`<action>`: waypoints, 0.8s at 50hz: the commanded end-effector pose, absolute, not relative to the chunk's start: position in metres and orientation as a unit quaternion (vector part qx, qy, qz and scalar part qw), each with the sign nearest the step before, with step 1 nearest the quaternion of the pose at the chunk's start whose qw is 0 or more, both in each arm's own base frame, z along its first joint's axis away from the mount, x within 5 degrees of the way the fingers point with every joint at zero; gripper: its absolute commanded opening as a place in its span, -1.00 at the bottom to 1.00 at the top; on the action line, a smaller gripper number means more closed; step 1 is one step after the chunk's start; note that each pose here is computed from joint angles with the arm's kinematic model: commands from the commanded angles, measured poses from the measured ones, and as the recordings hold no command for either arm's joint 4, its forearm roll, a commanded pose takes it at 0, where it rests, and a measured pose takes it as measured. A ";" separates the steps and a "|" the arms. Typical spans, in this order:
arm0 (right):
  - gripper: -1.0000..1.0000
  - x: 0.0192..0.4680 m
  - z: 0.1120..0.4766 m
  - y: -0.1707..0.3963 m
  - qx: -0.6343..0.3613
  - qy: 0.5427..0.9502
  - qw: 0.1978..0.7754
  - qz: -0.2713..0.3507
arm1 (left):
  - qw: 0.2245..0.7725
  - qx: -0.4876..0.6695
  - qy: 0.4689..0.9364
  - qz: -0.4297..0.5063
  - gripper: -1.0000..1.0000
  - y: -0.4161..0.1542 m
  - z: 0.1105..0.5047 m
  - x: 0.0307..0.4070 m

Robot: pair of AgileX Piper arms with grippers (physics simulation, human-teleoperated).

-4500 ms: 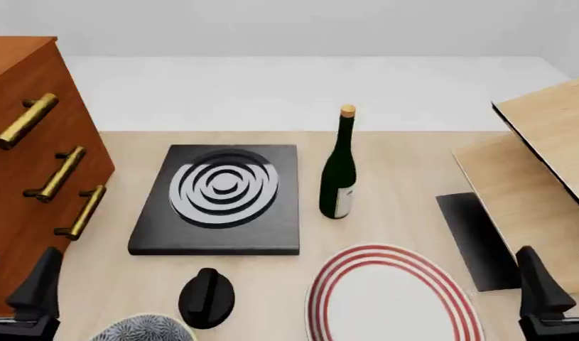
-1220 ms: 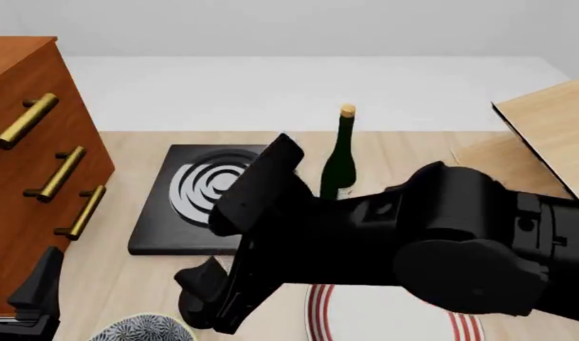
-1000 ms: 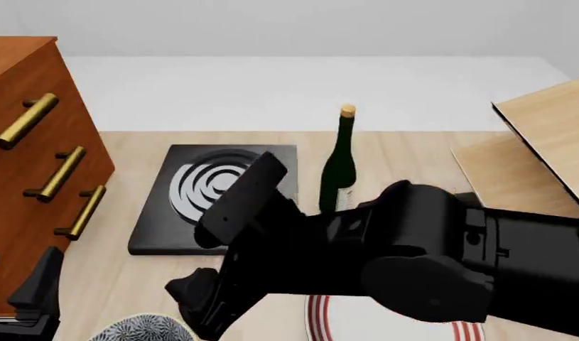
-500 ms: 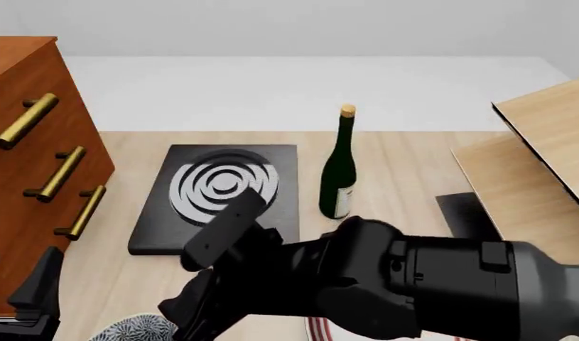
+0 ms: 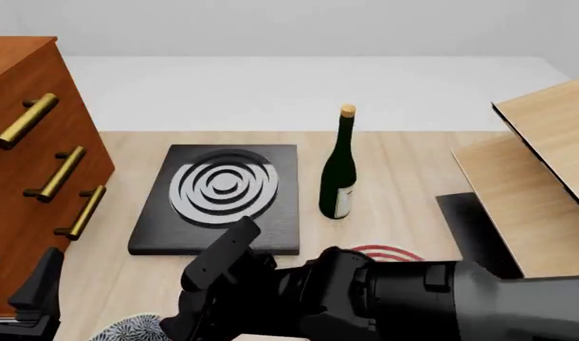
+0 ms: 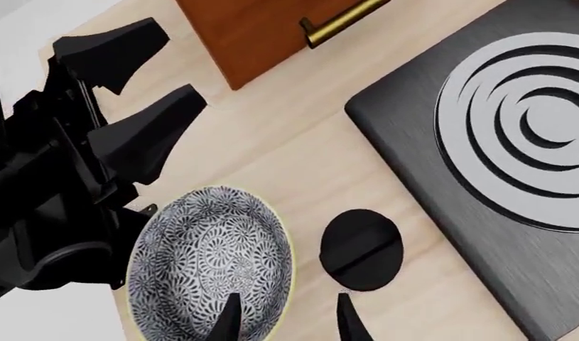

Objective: Pick up the akita bowl and put it on the plate.

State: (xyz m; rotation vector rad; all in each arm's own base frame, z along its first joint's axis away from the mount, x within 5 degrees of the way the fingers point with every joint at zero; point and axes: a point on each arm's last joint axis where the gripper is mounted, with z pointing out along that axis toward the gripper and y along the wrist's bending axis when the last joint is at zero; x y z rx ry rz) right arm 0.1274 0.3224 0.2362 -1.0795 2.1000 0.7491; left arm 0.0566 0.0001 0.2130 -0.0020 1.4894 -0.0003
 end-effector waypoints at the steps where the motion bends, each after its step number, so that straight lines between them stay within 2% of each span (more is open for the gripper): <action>1: 1.00 0.126 0.217 0.325 -0.402 0.809 0.317 0.289 | 0.733 -0.001 0.680 0.000 1.00 0.000 0.212 0.056; 40: 1.00 0.121 0.167 0.336 -0.366 0.829 0.291 0.306 | 0.731 -0.001 0.682 0.001 1.00 0.000 0.212 0.056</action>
